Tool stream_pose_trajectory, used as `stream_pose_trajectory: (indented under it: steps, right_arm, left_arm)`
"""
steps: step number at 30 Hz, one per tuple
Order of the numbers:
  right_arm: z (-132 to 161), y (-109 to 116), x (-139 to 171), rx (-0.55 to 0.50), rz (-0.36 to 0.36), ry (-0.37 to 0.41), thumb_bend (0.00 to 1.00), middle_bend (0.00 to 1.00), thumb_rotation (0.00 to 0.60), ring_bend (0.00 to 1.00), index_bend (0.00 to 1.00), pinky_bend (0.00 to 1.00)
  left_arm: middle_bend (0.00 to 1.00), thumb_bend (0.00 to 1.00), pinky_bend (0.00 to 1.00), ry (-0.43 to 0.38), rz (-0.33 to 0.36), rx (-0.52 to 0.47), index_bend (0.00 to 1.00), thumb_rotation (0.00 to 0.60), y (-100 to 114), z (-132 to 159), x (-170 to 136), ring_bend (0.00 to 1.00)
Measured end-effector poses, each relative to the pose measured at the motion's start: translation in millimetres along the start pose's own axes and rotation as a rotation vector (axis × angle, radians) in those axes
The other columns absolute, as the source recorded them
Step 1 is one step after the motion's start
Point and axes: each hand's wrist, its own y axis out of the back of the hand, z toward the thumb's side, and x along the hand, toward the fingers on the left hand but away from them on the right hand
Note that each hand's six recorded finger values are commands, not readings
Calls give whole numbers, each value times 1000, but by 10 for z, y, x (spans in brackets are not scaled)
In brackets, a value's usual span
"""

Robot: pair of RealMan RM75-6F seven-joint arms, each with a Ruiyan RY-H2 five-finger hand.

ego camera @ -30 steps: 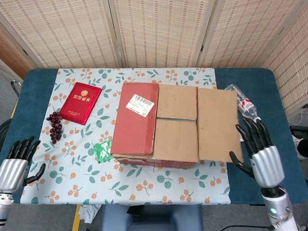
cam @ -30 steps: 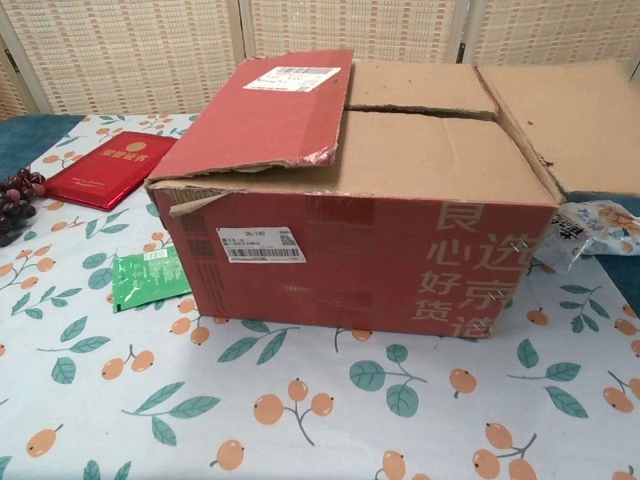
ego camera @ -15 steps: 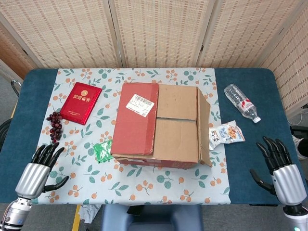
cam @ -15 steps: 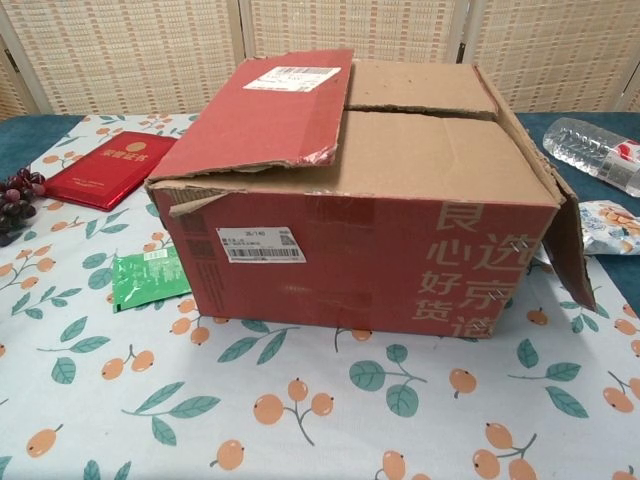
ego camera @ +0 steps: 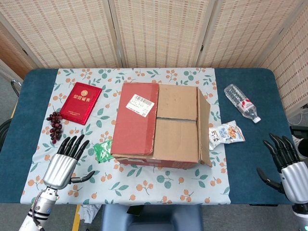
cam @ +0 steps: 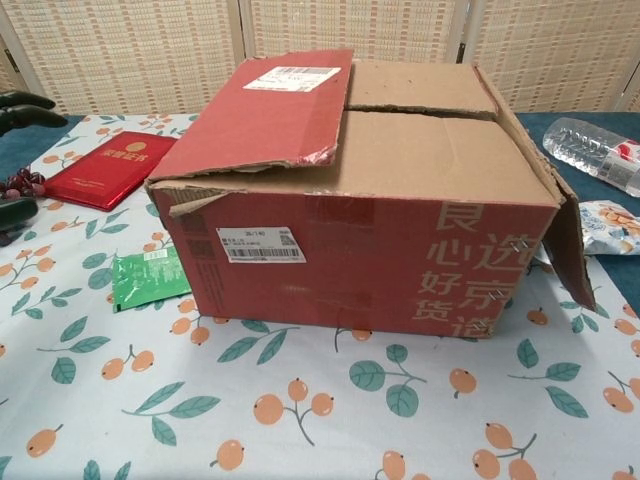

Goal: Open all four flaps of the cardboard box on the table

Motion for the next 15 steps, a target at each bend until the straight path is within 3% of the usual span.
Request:
stream_pose_trajectory:
  steps: [7,12,15]
  right_arm:
    - [-56,-51,-94,-1,26,-6,385,0,600,0,0,0]
    - [-78,-58,-139,-7,33,-5,386,0,600,0,0,0]
    - [-81,-41,-146,-12,28,-3,385,0,600,0,0,0]
  left_arm:
    - [0,241,150,-11,29,-26,0,166,82,195,123,64]
    - [0,364,154,-37,28,-36,0,197,117,420,216,64]
    - [0,430,173,-52,15,-51,0,289,116,530,263,63]
